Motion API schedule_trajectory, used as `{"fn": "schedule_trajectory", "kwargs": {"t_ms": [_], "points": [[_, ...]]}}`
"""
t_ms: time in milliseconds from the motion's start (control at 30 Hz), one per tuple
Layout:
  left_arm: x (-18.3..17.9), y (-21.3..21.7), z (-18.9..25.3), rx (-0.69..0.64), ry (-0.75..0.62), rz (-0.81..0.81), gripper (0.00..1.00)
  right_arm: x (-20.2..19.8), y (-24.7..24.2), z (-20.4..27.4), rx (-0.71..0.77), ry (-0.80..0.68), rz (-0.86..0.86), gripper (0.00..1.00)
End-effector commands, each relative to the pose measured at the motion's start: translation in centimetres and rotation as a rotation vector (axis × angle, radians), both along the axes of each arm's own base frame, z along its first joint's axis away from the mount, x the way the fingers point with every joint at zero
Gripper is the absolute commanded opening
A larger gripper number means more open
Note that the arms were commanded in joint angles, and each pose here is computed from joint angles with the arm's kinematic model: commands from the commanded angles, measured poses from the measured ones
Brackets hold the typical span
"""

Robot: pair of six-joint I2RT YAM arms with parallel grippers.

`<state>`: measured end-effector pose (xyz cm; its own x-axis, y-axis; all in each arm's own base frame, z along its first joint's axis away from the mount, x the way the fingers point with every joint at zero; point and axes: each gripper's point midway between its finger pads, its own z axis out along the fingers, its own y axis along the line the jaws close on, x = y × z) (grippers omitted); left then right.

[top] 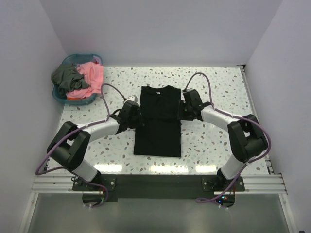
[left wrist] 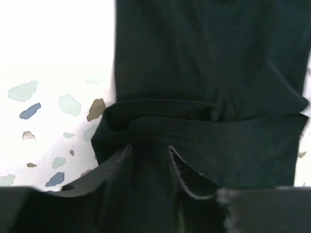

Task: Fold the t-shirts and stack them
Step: Fold the tshirt

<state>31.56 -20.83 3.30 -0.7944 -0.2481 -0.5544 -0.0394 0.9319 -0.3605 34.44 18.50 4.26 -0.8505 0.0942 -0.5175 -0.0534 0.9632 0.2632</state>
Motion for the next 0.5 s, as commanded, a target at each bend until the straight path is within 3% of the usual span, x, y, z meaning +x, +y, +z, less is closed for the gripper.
{"fn": "schedule_trajectory", "kwargs": {"t_ms": [0, 67, 167, 467], "points": [[1.5, -0.8, 6.3, -0.053, -0.141, -0.042, 0.43, 1.8, -0.8, 5.1, -0.030, -0.107, -0.029, 0.43], [1.3, 0.0, 7.3, -0.034, -0.147, -0.015, 0.53, 0.9, -1.4, 6.3, -0.035, -0.105, -0.043, 0.49], [-0.5, 2.4, 7.5, 0.029, -0.111, 0.039, 0.59, -1.6, -1.0, 7.4, 0.017, -0.072, -0.025, 0.51], [-9.7, 3.1, 4.4, -0.106, 0.090, -0.049, 0.60, -13.6, 0.1, 4.3, 0.144, 0.146, 0.027, 0.51]]}}
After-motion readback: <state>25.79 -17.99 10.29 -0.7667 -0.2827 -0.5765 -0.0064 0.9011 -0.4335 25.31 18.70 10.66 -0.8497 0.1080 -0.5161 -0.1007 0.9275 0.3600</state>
